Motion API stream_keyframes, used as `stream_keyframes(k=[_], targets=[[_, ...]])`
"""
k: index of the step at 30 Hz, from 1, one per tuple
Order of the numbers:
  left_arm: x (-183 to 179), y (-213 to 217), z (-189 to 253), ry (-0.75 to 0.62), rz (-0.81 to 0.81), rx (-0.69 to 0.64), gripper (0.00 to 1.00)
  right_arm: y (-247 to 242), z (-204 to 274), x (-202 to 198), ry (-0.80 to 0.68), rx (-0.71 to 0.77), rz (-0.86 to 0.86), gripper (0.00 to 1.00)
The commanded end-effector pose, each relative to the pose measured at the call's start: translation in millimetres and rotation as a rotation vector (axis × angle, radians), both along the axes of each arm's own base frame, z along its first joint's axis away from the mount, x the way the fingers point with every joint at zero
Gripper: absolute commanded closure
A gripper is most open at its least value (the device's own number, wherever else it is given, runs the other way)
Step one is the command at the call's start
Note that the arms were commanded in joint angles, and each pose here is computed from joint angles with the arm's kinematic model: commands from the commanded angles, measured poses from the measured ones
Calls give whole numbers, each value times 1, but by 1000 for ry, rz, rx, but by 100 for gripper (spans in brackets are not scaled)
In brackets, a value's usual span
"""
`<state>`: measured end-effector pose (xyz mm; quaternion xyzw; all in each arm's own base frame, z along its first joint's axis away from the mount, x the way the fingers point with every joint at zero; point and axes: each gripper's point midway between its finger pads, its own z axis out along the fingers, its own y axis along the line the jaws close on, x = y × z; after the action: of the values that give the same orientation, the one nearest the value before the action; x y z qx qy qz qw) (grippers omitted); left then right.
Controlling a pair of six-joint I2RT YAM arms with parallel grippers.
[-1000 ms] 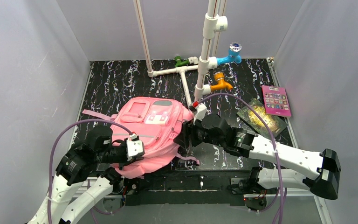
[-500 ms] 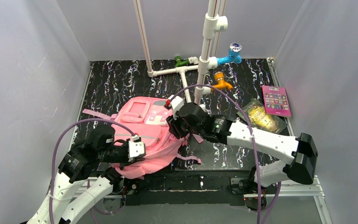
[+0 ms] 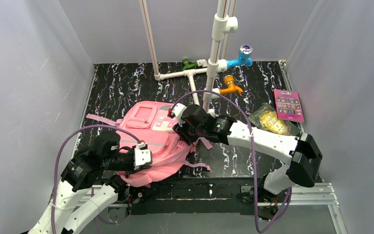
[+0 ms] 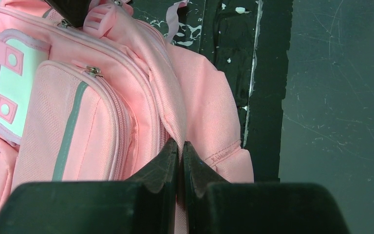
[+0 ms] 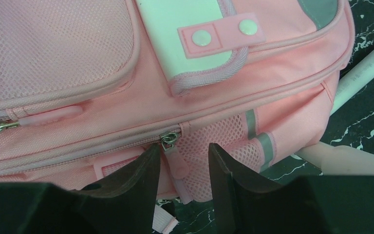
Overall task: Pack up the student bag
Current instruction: Unzip the student bag at the center of the board.
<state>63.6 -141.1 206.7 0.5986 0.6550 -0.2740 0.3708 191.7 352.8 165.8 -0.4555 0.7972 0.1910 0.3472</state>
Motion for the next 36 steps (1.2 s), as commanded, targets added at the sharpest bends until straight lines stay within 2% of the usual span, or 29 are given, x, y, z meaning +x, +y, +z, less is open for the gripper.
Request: stream_keyframes(k=[1, 6, 9, 11, 13, 14, 20, 25, 27, 30, 33, 36], targets=[[-8, 11, -12, 31, 9, 53, 100, 12, -5, -6, 29, -1, 103, 50], [-8, 12, -11, 30, 13, 56, 100, 28, -18, -17, 86, 25, 187, 50], [-8, 13, -11, 30, 21, 61, 100, 37, -23, -11, 78, 32, 189, 56], [-7, 13, -13, 32, 23, 67, 100, 47, -21, -4, 63, 49, 189, 72], [-6, 13, -13, 34, 27, 70, 100, 59, -16, 6, 40, 61, 181, 94], [-6, 13, -14, 37, 30, 72, 100, 66, -13, 11, 28, 72, 177, 99], [6, 9, -17, 58, 70, 84, 100, 108, 2, 45, -21, 125, 156, 99], [42, -7, -29, 87, 196, 66, 100, 116, -3, 80, -23, 130, 64, 99], [60, -16, -36, 91, 251, 44, 100, 116, -1, 92, 31, 176, 10, 99], [95, -26, -52, 49, 357, 10, 100, 120, 9, 93, 114, 242, 10, 99], [128, -24, -63, 0, 493, 14, 100, 114, 6, 85, 152, 211, 25, 99], [149, -22, -66, -34, 585, 0, 100, 105, -8, 60, 253, 178, 60, 99]])
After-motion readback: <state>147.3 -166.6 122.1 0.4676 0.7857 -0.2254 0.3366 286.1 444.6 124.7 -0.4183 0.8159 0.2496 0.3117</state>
